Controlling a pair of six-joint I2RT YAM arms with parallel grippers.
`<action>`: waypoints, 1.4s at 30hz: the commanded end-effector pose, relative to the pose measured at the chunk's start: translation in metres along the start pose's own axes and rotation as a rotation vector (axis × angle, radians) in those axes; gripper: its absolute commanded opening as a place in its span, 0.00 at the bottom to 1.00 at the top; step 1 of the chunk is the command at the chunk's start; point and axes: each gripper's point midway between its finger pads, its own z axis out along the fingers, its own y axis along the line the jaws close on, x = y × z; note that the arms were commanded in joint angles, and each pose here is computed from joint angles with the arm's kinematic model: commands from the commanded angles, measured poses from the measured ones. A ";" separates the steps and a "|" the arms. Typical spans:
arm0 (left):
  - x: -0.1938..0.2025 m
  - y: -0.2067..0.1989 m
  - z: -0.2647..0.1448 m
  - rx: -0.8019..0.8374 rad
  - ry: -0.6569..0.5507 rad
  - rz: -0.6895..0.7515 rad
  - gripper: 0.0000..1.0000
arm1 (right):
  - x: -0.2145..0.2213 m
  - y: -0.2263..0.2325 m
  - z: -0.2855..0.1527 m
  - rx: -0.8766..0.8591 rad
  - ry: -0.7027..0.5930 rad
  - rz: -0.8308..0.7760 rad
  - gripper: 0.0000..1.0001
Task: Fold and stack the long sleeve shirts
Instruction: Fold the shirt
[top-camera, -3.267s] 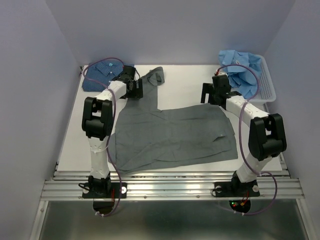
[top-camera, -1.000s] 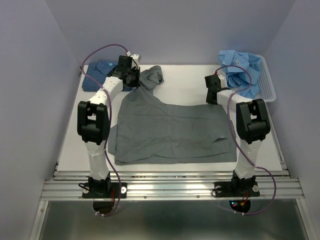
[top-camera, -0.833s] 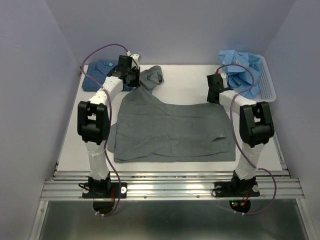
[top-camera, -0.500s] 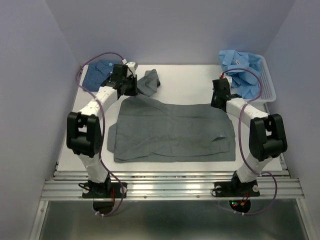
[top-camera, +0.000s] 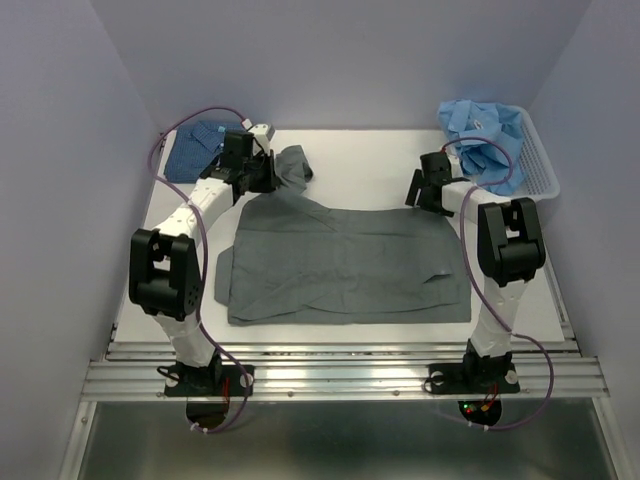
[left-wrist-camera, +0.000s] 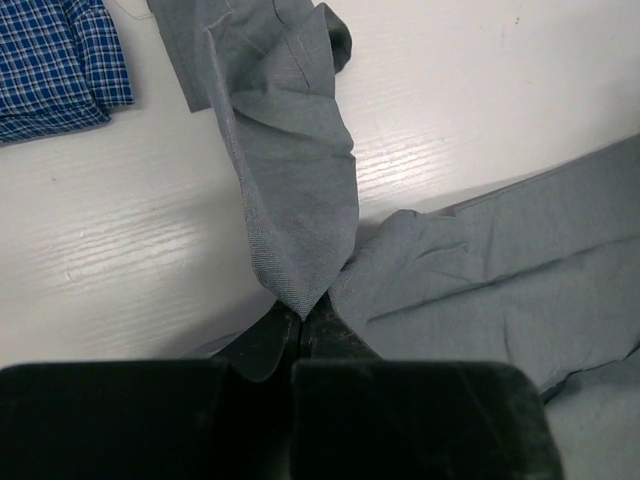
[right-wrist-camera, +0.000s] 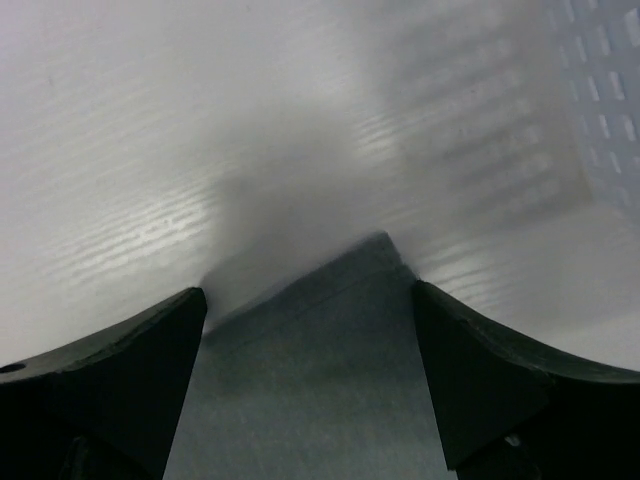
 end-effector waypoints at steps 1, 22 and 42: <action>-0.035 -0.010 -0.013 0.014 -0.091 0.033 0.00 | -0.016 0.008 0.012 -0.042 -0.021 0.054 0.88; -0.095 -0.005 0.001 -0.047 -0.146 0.083 0.00 | -0.056 0.007 0.003 -0.032 -0.158 0.041 0.01; -0.005 -0.013 -0.037 0.023 -0.137 -0.052 0.00 | -0.053 0.008 -0.089 -0.309 -0.335 0.065 0.01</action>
